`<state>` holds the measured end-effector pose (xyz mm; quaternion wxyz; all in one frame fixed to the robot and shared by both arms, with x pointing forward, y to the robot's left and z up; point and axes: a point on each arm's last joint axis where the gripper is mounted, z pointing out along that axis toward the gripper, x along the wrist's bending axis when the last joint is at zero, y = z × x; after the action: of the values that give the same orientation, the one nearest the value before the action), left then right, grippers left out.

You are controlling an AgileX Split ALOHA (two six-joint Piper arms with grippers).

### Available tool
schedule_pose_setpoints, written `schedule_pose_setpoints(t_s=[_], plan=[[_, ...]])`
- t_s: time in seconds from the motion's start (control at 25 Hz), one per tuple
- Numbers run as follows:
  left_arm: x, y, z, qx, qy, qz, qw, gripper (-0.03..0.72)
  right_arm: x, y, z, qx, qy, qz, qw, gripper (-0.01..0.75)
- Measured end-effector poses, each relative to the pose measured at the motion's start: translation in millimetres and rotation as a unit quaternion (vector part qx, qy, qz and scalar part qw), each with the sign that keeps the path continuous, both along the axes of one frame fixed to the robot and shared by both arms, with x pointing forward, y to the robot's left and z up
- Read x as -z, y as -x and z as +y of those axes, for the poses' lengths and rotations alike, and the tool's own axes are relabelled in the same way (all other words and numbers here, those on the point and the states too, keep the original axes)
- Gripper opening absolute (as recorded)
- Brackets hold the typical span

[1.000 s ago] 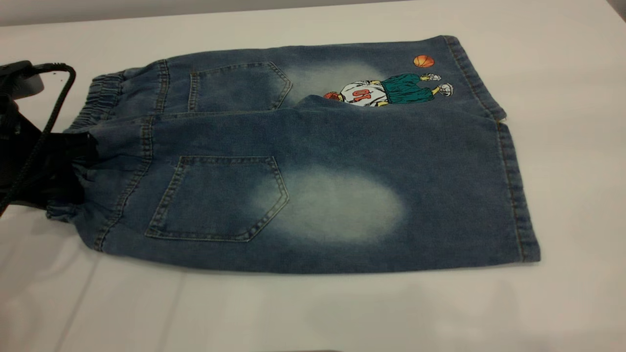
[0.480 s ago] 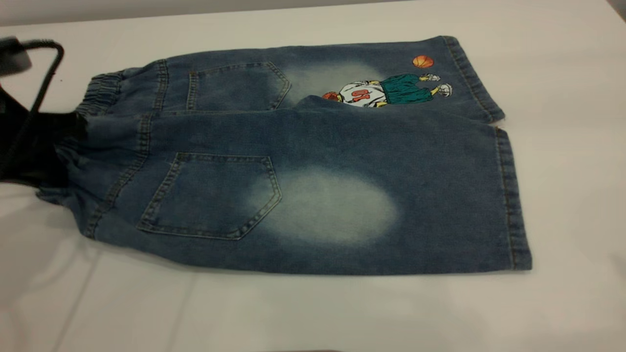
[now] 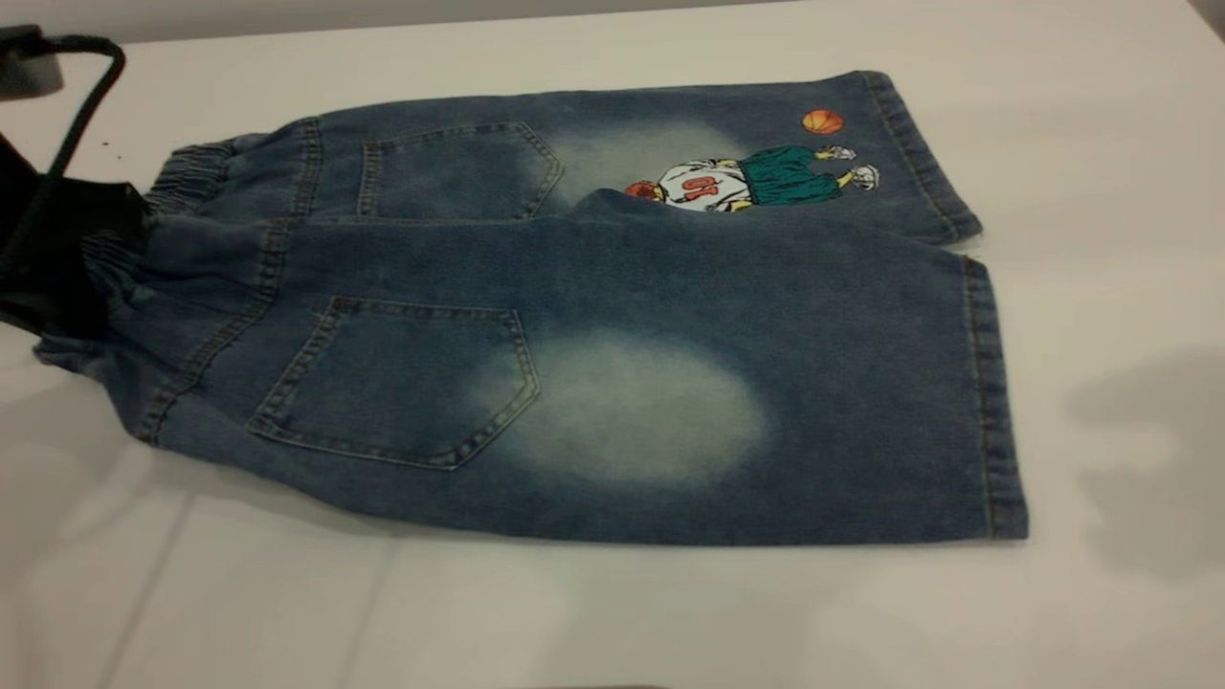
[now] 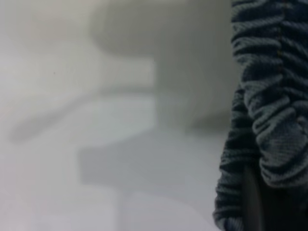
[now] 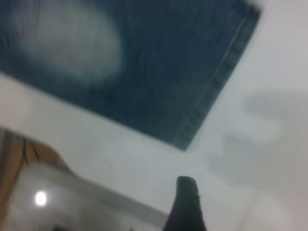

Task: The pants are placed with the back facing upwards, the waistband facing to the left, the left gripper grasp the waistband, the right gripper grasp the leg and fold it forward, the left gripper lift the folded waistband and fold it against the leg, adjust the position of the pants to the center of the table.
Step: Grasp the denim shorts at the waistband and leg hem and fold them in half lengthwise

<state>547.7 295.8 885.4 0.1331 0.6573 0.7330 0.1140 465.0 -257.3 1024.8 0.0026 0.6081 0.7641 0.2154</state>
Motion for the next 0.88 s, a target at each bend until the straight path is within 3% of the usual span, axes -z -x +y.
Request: schedule_pose_setpoints(t_s=[0.36,0.6,0.88], plan=[[-8.2,-7.0,-0.2,0.009,-0.003,0.017,1.0,0.046,59.9,-15.4,52.2,-0.107,0.064,0.081,0.989,0.498],[-8.2,-7.0,-0.2,0.009,-0.003,0.017,1.0,0.046,97.3,-15.9,73.3,-0.14,0.113,0.125,0.976,0.498],[-8.2,-6.9,-0.2,0.009,-0.003,0.018,1.0,0.046,135.3,-23.0,85.4,-0.145,0.128,0.138,0.971,0.498]])
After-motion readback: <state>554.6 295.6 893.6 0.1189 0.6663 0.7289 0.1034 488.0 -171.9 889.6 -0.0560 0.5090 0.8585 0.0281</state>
